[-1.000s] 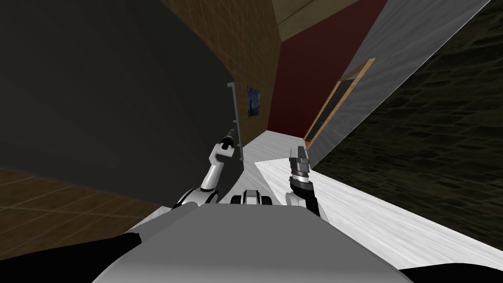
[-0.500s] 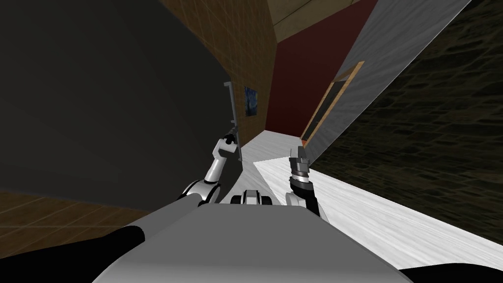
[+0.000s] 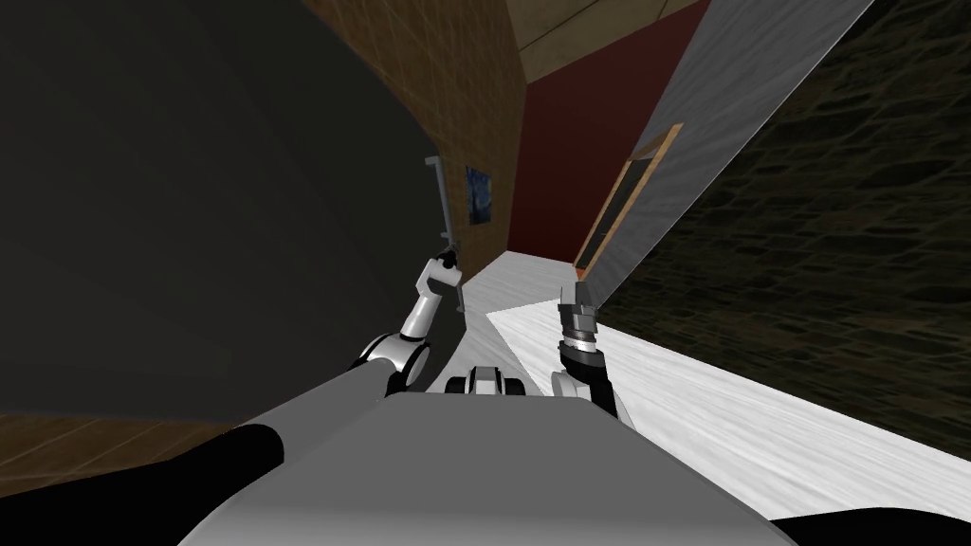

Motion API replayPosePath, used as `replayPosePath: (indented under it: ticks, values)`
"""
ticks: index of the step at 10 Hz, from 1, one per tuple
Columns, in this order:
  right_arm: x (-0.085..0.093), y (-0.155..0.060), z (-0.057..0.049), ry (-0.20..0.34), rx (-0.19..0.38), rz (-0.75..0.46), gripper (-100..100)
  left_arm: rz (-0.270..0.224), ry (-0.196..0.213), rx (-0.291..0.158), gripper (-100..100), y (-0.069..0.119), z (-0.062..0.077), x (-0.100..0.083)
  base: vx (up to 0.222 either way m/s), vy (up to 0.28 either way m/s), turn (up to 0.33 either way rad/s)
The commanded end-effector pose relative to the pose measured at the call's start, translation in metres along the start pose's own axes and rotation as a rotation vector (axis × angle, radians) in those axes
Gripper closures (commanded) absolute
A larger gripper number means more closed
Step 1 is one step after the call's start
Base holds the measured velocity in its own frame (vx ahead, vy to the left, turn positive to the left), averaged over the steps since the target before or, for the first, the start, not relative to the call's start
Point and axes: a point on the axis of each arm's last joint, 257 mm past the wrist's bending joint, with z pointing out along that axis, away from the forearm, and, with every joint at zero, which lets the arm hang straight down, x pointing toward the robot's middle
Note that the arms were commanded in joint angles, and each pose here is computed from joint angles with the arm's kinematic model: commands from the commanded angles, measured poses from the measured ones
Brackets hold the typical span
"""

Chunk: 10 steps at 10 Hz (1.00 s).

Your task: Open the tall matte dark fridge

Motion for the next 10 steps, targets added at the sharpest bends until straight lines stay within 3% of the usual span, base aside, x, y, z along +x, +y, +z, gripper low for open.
replayPosePath:
  ticks: [1, 6, 8, 9, 10]
  values:
    - [0.0, 0.0, 0.0, 0.0, 0.0, 0.0, 0, 0.028, -0.003, -0.048, -100, 0.001, 0.006, -0.006, 0.009, 0.01, -0.055]
    - [0.0, 0.0, 0.0, 0.0, 0.0, 0.0, 0, 0.094, -0.038, -0.135, -100, 0.002, 0.017, -0.033, 0.01, 0.012, -0.068]
    - [0.0, 0.0, 0.0, 0.0, 0.0, 0.0, 0, 0.087, -0.033, -0.126, -100, 0.001, 0.015, -0.029, 0.002, 0.003, -0.005]
    - [0.0, 0.0, 0.0, 0.0, 0.0, 0.0, 0, 0.087, -0.033, -0.125, 100, 0.001, 0.015, -0.029, 0.0, 0.0, 0.0]
    - [0.0, 0.0, 0.0, 0.0, 0.0, 0.0, 0, 0.087, 0.002, -0.084, 100, -0.021, 0.011, -0.011, -0.143, 0.029, -0.066]
